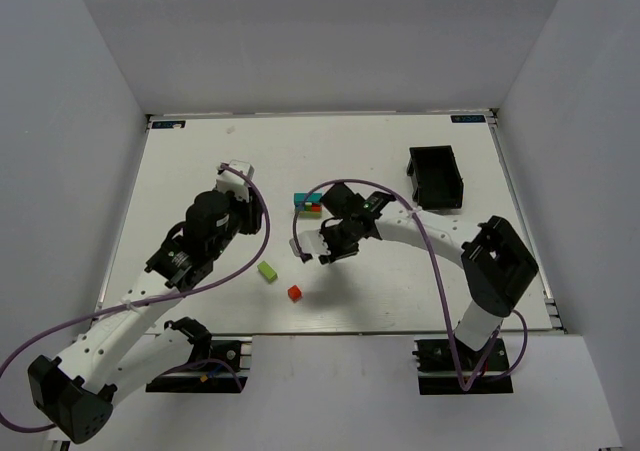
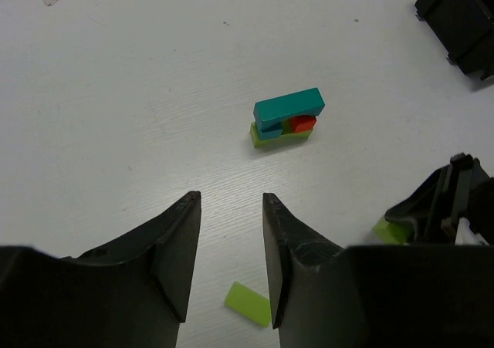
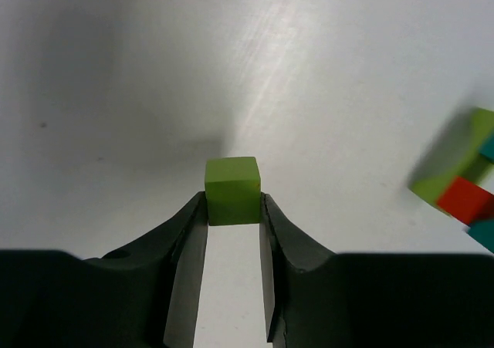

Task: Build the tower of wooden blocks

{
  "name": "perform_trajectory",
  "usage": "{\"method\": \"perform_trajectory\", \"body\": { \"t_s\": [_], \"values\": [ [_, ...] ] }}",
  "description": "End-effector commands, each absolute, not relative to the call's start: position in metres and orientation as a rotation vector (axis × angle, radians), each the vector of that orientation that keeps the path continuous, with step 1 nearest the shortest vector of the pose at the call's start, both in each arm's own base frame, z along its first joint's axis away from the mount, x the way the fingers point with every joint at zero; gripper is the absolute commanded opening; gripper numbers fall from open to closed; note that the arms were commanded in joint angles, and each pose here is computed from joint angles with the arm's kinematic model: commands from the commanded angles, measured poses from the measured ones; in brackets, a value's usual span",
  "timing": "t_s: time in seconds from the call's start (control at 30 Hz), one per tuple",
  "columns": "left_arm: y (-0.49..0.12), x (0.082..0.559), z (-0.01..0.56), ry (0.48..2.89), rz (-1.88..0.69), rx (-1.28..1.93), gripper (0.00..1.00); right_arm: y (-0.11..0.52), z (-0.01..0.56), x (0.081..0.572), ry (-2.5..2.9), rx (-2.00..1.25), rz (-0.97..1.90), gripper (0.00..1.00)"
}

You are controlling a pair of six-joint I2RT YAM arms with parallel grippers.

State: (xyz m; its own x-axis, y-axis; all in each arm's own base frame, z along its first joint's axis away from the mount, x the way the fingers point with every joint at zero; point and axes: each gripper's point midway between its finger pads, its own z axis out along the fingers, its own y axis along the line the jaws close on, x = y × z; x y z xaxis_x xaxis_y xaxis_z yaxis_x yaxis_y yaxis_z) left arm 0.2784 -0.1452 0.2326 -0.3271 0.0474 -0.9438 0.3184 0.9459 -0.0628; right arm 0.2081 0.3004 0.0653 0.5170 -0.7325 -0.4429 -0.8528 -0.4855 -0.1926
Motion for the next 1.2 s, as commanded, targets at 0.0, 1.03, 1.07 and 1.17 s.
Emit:
{"method": "perform_trajectory", "body": {
  "t_s": [0.0,1.03,1.07,1.17],
  "values": [
    [-0.139,0.277,0.242,1.854,-0.279,0.239,0.48,0.313,0.088,0.24,1.439,-2.214,0.347,0.0],
    [-0.126,0.278,0.246,1.835,-0.23,0.176,0.48,0.373,0.143,0.358,1.559,-2.025,0.299,0.03],
    [-0.126,0.278,0.246,1.835,-0.23,0.176,0.48,0.372,0.142,0.359,1.566,-2.025,0.295,0.05],
    [-0.126,0.278,0.246,1.835,-0.23,0.176,0.49,0.37,0.138,0.364,1.582,-2.023,0.286,0.05]
  ]
}}
